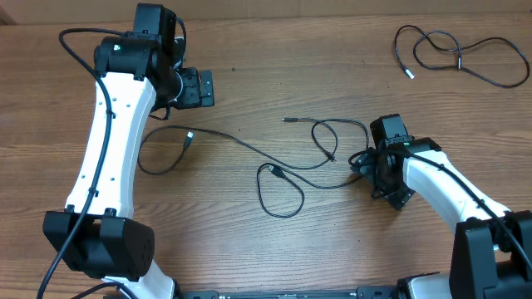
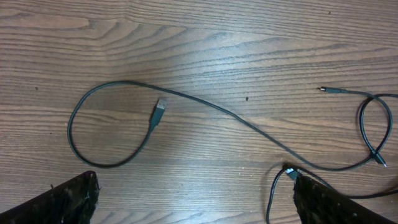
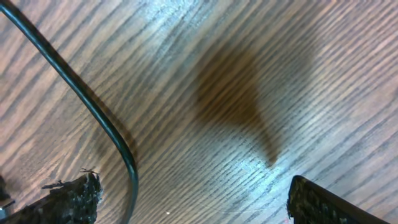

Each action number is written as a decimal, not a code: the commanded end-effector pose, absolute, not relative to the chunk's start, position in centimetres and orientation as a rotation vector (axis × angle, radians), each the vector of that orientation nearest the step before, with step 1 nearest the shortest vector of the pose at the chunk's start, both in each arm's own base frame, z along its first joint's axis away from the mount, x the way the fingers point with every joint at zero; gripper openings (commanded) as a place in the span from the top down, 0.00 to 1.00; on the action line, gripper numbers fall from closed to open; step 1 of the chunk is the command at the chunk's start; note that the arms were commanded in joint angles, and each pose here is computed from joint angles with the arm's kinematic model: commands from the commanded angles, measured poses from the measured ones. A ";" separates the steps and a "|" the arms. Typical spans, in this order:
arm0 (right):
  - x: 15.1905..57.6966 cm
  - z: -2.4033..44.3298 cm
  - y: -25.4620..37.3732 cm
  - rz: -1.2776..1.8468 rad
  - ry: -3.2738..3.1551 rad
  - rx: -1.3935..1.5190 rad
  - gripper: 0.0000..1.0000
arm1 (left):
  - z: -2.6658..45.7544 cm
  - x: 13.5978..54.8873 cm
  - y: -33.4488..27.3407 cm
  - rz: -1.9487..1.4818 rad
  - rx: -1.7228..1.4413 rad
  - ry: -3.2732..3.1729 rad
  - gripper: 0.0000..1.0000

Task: Untangle cables

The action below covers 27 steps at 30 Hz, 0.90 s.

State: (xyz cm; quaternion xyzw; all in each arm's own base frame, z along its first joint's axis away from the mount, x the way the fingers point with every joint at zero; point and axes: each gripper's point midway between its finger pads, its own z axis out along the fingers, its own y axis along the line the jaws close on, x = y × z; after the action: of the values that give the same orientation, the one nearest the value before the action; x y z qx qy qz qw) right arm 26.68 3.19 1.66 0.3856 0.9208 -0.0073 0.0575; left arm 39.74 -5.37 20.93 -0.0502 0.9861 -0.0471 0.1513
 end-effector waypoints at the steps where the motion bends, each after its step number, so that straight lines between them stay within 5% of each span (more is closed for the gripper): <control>1: 26.6 1.8 3.0 -0.034 2.776 1.160 0.05 | 21.1 39.7 -5.6 -0.145 -0.101 2.827 0.00; 27: 26.9 -2.0 5.3 -0.108 2.861 1.029 0.14 | 21.1 39.7 -5.6 -0.145 -0.101 2.826 0.00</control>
State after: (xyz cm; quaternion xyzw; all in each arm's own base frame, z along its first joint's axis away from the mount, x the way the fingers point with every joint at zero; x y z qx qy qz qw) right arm 27.76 5.10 -0.22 0.3450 0.9355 -0.0224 0.0727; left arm 39.74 -5.37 20.93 -0.0502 0.9861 -0.0471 0.1513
